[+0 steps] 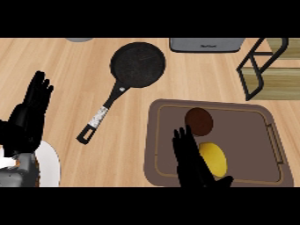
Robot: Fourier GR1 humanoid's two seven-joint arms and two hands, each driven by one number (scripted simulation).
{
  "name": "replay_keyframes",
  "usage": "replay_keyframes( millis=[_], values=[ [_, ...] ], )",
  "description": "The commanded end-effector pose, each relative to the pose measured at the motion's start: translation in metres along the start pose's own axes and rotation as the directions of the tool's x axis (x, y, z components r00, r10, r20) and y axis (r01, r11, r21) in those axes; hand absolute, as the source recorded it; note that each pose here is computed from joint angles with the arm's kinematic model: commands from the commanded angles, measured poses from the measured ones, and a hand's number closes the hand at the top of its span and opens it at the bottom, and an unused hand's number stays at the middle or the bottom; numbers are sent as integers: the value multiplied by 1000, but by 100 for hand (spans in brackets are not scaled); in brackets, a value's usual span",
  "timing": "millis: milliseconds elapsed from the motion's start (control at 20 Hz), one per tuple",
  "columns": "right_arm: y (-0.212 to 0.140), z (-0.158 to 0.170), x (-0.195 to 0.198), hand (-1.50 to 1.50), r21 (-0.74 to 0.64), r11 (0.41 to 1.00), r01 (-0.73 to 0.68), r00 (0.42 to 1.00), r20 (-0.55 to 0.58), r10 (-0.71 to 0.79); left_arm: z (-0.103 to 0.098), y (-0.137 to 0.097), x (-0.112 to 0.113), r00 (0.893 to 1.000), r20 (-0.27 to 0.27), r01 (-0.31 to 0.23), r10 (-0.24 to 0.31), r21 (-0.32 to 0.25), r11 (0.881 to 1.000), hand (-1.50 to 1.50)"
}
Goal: Pick the lemon from the tray and place it in the tiered shelf
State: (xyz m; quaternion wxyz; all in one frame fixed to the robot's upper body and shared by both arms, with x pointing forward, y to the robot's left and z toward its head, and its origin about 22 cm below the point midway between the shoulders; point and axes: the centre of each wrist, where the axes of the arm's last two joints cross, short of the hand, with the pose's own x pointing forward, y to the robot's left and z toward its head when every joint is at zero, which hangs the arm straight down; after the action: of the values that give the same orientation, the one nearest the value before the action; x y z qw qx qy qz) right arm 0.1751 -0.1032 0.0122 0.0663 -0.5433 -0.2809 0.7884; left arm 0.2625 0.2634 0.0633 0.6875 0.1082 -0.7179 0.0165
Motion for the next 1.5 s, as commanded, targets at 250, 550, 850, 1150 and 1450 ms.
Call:
replay_keyframes(
  millis=[250, 550, 850, 1150, 1450],
  values=[
    [16, -3, -11, 150, 25, 993, -113, 993, 48, 112, 11, -5, 4, 1000, 12, 12, -12, 13, 1000, 0],
    [26, -8, 14, 150, -111, 984, -137, 985, 89, 147, 11, 15, 2, 1000, -17, 6, -6, 11, 1000, 0],
    [44, -16, -65, 150, 33, 709, 705, 689, -270, -672, 15, 24, -9, 1000, -2, 9, -9, 113, 994, 0],
    [88, 3, -102, 150, -74, 254, 964, 216, -335, -917, 22, 27, -11, 1000, -16, 13, -12, 86, 996, 0],
    [96, 49, -173, 150, -318, 11, 948, -58, -208, -976, 21, 21, -13, 1000, -23, 14, -12, 59, 998, 0]
  ],
)
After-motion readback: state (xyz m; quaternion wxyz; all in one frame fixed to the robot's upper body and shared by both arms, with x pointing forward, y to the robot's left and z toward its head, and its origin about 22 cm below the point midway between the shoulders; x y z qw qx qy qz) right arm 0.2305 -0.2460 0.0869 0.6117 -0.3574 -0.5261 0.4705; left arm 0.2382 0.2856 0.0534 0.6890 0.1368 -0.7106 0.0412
